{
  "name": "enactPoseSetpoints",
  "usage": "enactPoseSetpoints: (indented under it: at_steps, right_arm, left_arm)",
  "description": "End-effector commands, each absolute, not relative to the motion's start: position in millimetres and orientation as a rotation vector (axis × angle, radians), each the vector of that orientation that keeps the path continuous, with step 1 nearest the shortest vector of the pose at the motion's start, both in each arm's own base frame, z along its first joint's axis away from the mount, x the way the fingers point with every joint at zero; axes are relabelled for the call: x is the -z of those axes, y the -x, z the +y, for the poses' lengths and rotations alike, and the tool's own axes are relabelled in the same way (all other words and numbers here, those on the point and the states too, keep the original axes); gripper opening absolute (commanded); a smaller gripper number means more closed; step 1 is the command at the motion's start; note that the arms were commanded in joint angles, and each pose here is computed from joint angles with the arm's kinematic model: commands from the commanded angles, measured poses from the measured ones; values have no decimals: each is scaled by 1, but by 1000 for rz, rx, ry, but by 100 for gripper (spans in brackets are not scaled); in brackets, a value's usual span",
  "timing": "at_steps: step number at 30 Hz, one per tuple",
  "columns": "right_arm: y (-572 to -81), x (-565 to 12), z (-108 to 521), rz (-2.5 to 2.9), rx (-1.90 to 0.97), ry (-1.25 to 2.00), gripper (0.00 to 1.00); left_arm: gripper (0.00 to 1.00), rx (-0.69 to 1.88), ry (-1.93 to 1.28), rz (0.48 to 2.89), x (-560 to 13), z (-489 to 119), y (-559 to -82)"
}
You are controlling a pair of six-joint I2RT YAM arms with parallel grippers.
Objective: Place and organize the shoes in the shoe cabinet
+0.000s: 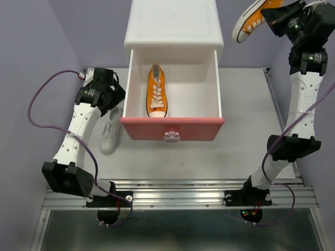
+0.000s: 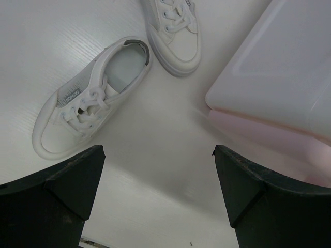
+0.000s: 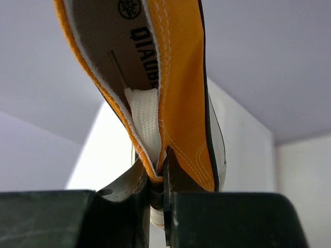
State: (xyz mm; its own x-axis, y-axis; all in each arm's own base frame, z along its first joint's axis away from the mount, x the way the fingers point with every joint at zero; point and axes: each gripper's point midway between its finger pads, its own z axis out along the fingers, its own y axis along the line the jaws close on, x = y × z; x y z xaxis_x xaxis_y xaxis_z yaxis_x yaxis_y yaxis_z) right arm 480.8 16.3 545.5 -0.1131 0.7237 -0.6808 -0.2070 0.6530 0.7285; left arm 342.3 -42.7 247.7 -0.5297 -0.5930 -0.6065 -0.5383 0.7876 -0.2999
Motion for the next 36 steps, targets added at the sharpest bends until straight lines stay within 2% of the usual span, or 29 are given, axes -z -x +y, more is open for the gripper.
enactPoseSetpoints:
  at_steps: [1,7,12,23,29,36]
  right_arm:
    - [-415,-676,75,1131,-1189,-121,1]
    - [-383,-711,158,959,-1463,28,1]
    - [-362,-704,227,975,-1635,148,1]
    - [-300,-630,302,1406,-1682,379,1]
    - [-283,-575,327,1647,-1648,403,1]
    - [-267,-537,339,1779,-1569,489,1]
  left_arm:
    - [99,64,811,2211,-264,-34,-341]
    - [99,75,768,2232,-261,-38,-346]
    - [99,70,736,2240,-261,-38,-348]
    - [99,79,684,2267,-255,-42,-350]
    - [99,73,660,2271,-252,-41,-349]
    - [99,65,656,2287,-245,-40,-342]
